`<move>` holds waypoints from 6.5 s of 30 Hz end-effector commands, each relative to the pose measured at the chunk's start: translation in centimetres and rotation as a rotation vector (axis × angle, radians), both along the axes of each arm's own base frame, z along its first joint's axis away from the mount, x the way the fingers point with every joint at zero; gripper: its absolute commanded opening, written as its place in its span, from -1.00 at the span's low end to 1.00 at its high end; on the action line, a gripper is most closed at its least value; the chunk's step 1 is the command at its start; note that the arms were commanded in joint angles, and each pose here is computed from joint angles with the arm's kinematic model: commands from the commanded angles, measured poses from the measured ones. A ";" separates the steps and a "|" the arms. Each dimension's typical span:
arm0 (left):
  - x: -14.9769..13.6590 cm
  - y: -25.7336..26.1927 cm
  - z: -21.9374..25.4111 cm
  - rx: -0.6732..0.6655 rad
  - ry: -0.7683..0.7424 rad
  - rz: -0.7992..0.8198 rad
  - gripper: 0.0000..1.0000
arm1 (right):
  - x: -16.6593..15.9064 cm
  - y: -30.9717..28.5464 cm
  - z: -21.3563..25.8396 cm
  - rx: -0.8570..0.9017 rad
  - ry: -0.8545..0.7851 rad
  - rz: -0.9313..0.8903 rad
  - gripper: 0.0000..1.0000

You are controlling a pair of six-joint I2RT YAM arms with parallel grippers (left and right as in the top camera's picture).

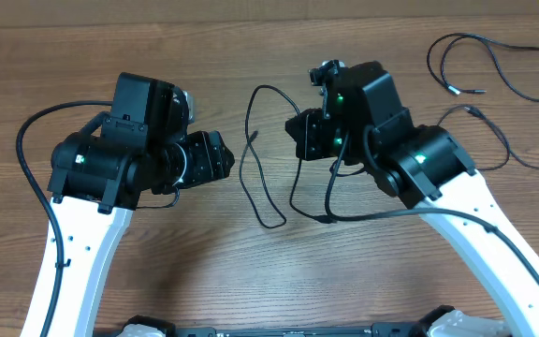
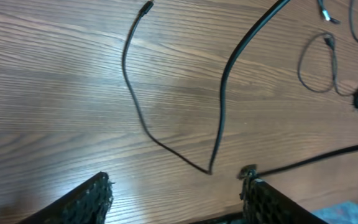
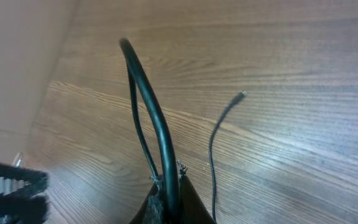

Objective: Untangle cables

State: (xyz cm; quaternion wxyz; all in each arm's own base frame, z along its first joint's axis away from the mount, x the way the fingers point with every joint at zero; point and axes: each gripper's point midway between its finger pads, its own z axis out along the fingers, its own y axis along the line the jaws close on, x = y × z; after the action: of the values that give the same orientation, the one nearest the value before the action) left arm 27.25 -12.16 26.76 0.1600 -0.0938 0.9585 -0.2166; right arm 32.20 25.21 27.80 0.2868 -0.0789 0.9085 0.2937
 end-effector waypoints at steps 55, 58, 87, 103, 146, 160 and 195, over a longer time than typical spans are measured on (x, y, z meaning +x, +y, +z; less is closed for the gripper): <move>-0.5 4.1 -0.3 0.200 -0.012 0.094 0.99 | 4.4 -1.2 -20.3 -0.340 0.409 -0.432 -0.56; -0.5 4.1 -0.3 0.200 -0.012 0.094 1.00 | 4.3 -2.2 -20.5 -0.357 0.426 -0.449 -0.32; -0.3 4.0 -0.2 0.198 -0.019 0.095 1.00 | -0.4 -5.3 -19.0 -0.524 0.491 -0.138 0.93; -0.2 4.0 -0.2 0.196 -0.023 0.095 0.99 | -5.0 -3.9 -23.9 -0.451 0.649 -0.112 0.55; 0.0 3.9 -1.1 0.205 0.015 0.086 0.99 | -3.0 -9.5 -17.9 -0.567 0.616 -0.209 -0.92; 0.2 2.8 -2.5 0.183 0.075 0.025 0.99 | -3.7 -14.5 -20.7 -0.625 0.700 -0.347 0.71; 0.9 2.3 -2.6 0.165 0.068 0.020 0.99 | -4.5 -6.3 -22.4 -0.159 0.756 -0.046 -0.93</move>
State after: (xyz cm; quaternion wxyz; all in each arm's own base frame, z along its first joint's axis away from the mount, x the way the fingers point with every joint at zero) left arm 27.59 -9.71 24.08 0.1355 -0.1052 0.9766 -0.1300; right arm 26.78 16.00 2.62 -0.0778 0.0692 0.9848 0.1394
